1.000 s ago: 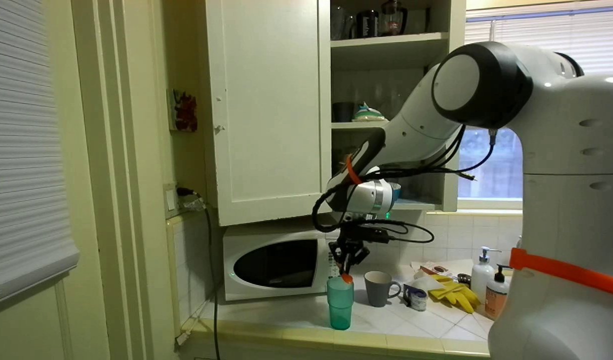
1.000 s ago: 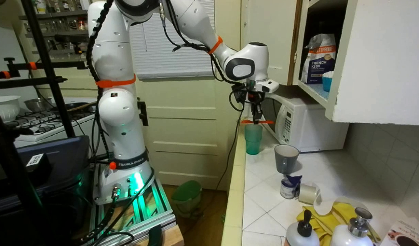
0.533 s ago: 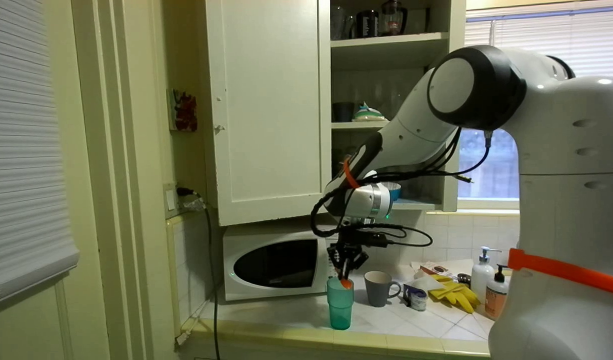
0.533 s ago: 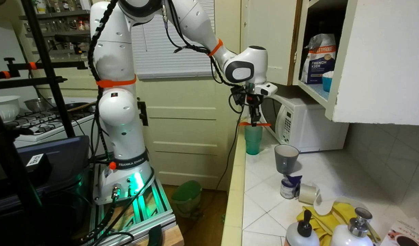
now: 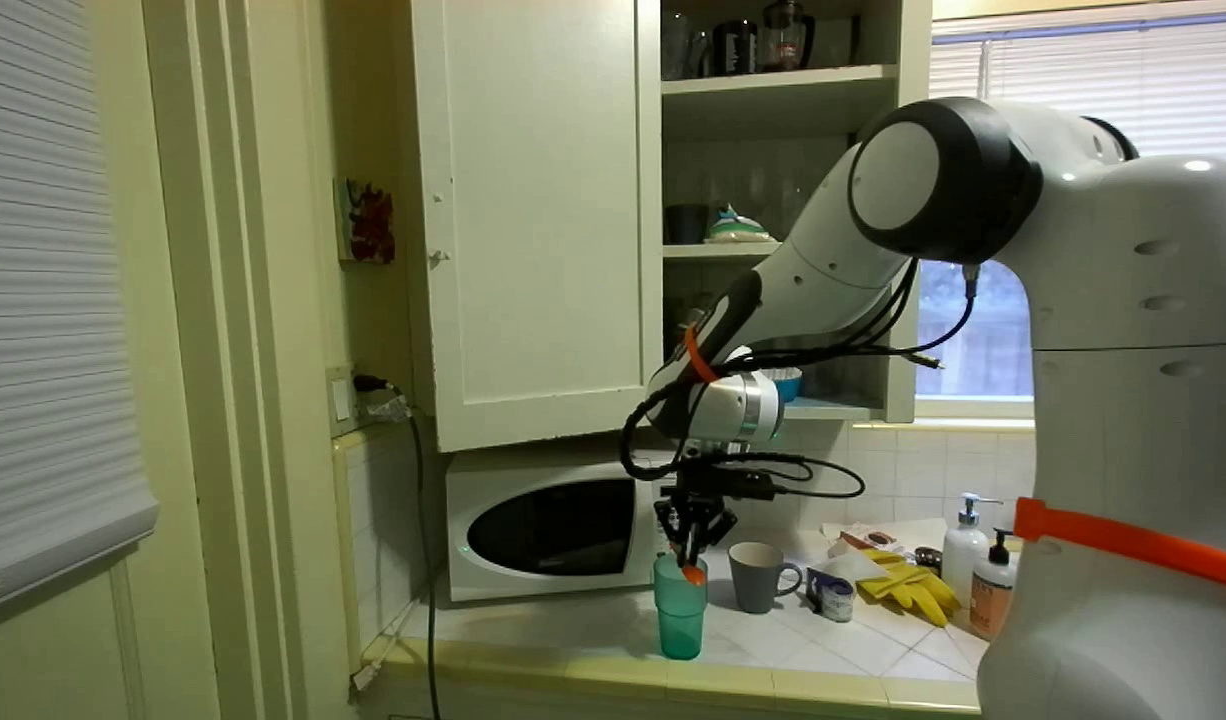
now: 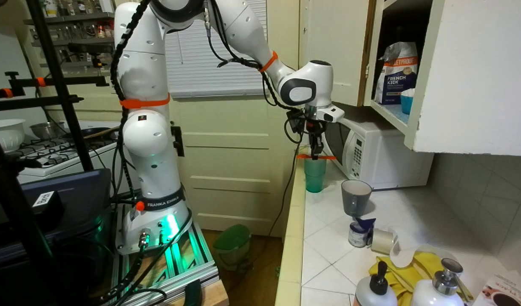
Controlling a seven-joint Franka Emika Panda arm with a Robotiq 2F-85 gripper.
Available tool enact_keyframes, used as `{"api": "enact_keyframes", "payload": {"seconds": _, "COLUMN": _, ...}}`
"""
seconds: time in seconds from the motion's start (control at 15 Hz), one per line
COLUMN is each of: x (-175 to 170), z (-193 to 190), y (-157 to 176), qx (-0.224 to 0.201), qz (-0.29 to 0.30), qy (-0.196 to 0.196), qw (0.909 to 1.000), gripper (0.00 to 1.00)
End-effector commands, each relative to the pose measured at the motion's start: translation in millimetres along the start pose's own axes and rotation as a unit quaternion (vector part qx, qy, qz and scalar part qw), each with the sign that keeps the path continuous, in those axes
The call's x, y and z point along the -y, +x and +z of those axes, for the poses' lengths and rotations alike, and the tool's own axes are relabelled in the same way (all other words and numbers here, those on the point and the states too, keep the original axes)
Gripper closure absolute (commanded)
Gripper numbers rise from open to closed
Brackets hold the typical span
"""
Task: Put the orange spoon on top of the green cup.
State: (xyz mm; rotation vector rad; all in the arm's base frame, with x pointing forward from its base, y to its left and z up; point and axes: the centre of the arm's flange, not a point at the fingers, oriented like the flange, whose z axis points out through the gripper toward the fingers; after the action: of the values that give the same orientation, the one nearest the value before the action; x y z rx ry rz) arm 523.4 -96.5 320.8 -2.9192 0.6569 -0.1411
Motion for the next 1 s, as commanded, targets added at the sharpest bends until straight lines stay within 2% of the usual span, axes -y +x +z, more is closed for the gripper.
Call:
{"api": "enact_keyframes", "payload": {"seconds": 0.0, "x": 0.8, "z": 3.7, "y": -5.3, "qx": -0.001, "qz": 0.006, "qy": -0.002, "qw": 1.0, "gripper": 0.96}}
{"api": "enact_keyframes", "payload": {"seconds": 0.33, "x": 0.4, "z": 5.3, "y": -5.1, "qx": -0.003, "qz": 0.006, "qy": -0.005, "qw": 1.0, "gripper": 0.96}}
{"api": "enact_keyframes", "payload": {"seconds": 0.4, "x": 0.4, "z": 5.2, "y": -5.1, "qx": -0.003, "qz": 0.006, "qy": -0.005, "qw": 1.0, "gripper": 0.85}}
{"api": "enact_keyframes", "payload": {"seconds": 0.47, "x": 0.5, "z": 5.0, "y": -5.0, "qx": -0.004, "qz": 0.006, "qy": -0.006, "qw": 1.0, "gripper": 0.59}}
{"api": "enact_keyframes", "payload": {"seconds": 0.6, "x": 0.5, "z": 5.0, "y": -5.1, "qx": -0.004, "qz": 0.006, "qy": -0.007, "qw": 1.0, "gripper": 0.52}}
{"api": "enact_keyframes", "payload": {"seconds": 0.93, "x": 0.9, "z": 6.3, "y": -5.4, "qx": -0.002, "qz": 0.007, "qy": -0.008, "qw": 0.9999, "gripper": 0.14}}
